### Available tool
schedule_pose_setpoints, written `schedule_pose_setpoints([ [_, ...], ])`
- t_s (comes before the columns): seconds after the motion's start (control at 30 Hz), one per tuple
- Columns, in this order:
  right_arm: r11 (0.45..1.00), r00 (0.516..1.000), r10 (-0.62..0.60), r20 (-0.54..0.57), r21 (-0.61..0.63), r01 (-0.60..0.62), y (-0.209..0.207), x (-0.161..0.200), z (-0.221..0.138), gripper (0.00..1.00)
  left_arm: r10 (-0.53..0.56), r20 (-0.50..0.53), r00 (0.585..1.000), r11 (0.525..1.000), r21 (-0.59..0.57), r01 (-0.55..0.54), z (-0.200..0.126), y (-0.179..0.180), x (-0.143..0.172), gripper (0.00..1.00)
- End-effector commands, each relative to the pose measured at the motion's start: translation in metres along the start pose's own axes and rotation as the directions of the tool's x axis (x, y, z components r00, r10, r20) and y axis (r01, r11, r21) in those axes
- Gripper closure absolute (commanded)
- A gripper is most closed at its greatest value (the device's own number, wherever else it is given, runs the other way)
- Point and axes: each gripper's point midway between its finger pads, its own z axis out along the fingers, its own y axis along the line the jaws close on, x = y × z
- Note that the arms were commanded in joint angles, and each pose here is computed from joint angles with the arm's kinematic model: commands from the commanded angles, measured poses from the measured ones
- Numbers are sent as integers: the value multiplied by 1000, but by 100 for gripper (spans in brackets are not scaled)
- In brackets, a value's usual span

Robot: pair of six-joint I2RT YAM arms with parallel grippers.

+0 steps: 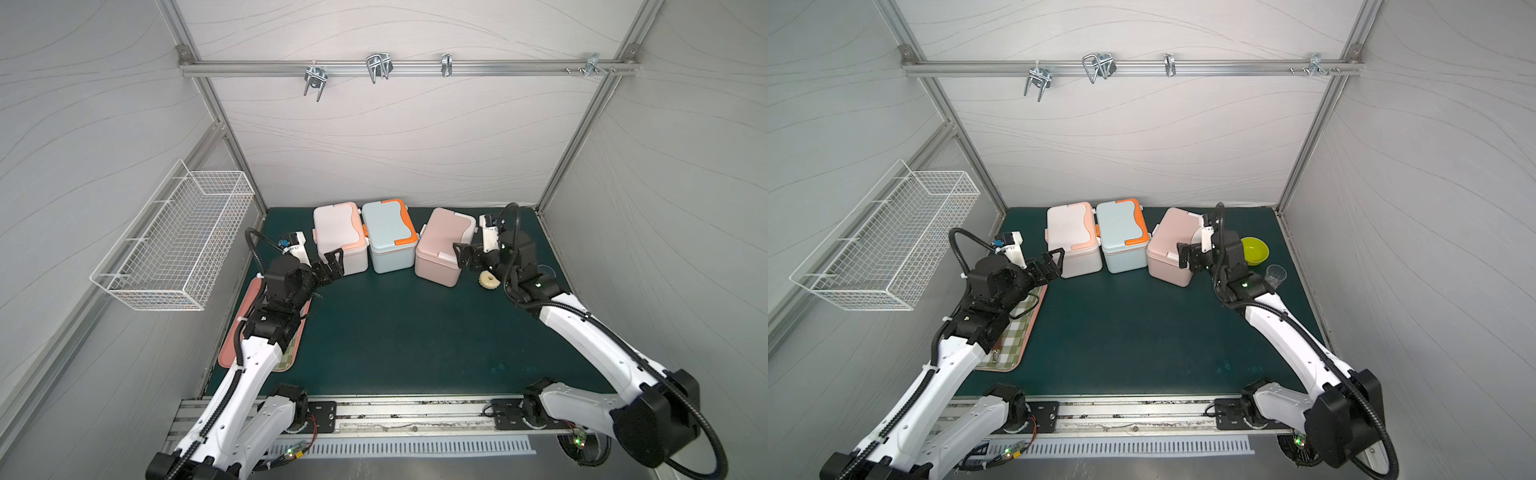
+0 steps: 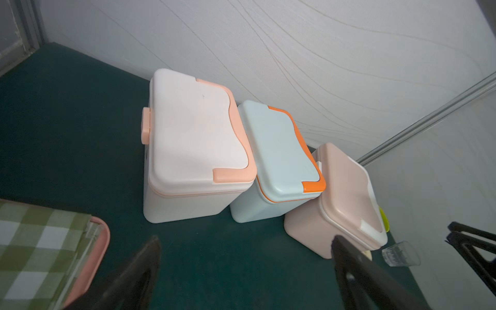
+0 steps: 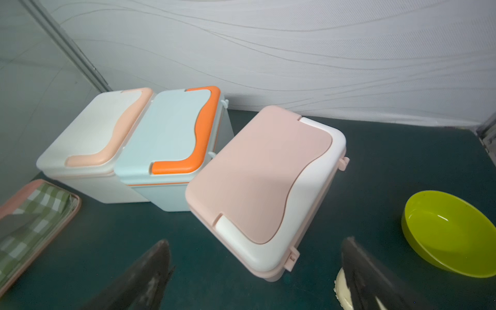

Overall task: Open first aid kits and take out gauze
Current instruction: Move the first aid kit to the center of the board.

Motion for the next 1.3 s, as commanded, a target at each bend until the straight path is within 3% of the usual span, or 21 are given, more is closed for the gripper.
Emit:
schedule_pose_setpoints([
  [0.0, 982, 981, 166, -97, -77, -173, -12, -4, 15, 1, -176, -36, 984, 983, 41, 177, 4, 1, 15, 1],
  [0.27, 942, 926, 289, -243, -101, -320, -37, -25, 74, 5, -235, -178, 956, 968, 48, 247, 6, -6, 60, 1],
  [0.57, 909, 859, 309, -409, -138, -393, -30, -19, 134, 11, -185, -317, 930, 972, 78, 220, 0, -26, 103, 3],
  [0.87, 917, 815, 257, -520, -134, -375, -30, 8, 180, 13, -161, -355, 921, 979, 61, 195, -2, -25, 112, 3],
  [1.17, 940, 839, 58, -542, -253, -228, 11, 18, 190, 12, -147, -380, 913, 983, 48, 178, 0, -25, 116, 4],
  [1.27, 975, 848, 32, -529, -172, -144, 0, 14, 196, 12, -145, -384, 912, 984, 42, 174, 0, -24, 117, 4],
])
